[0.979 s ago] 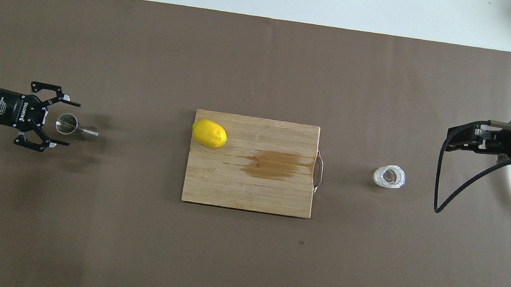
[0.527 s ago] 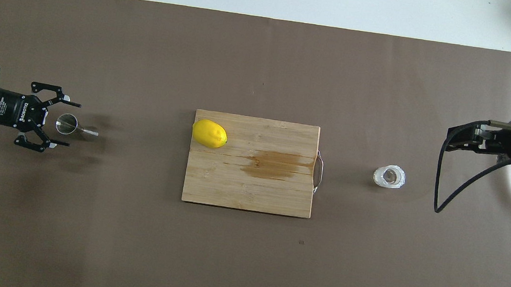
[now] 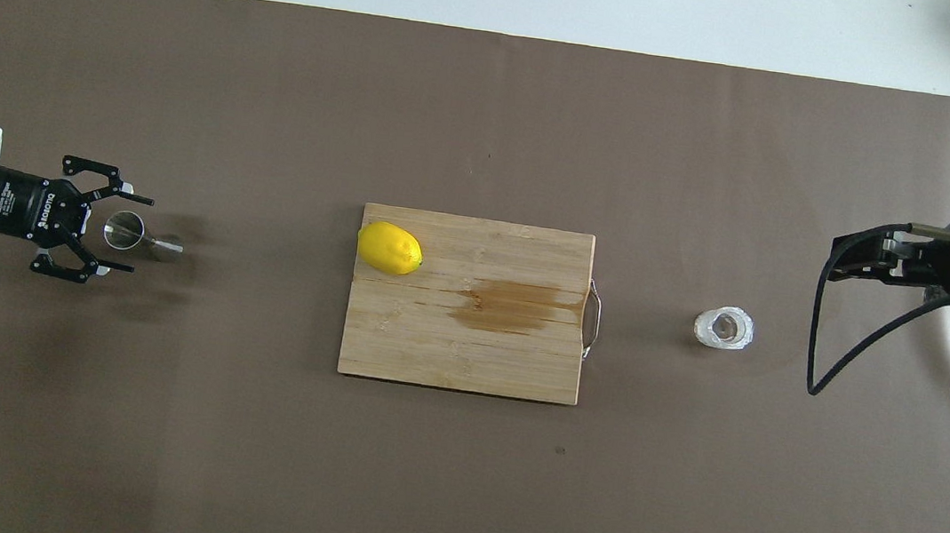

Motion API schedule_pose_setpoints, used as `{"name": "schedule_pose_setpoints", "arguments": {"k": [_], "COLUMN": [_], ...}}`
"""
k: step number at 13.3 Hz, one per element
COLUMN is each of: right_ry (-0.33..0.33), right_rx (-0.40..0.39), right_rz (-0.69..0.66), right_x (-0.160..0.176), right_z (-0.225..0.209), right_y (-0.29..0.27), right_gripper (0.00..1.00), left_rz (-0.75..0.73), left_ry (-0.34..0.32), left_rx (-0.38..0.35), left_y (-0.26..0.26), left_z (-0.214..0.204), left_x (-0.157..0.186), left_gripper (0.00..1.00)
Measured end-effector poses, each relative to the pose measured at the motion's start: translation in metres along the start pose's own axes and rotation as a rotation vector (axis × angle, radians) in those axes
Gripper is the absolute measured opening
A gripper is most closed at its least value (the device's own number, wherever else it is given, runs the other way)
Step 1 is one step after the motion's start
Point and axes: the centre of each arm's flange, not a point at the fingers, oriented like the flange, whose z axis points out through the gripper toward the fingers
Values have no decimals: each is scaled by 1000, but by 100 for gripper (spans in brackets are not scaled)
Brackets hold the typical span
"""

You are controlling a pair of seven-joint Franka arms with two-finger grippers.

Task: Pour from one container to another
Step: 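Open the left gripper and move it toward the metal jigger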

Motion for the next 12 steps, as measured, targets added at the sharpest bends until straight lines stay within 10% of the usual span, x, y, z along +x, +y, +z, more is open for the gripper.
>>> {"name": "schedule_pose_setpoints", "arguments": {"k": [12], "right_ry": [0], "right_rx": [0], "right_rz": [0], "right_x": [0], "right_z": [0], "right_y": [0], "right_gripper": [100], "left_rz": [-31], "left_ry": [-4], "left_rx": [-1], "left_y": [-1], "left_z": [-4], "left_x": [-4], "left_gripper": [74]}}
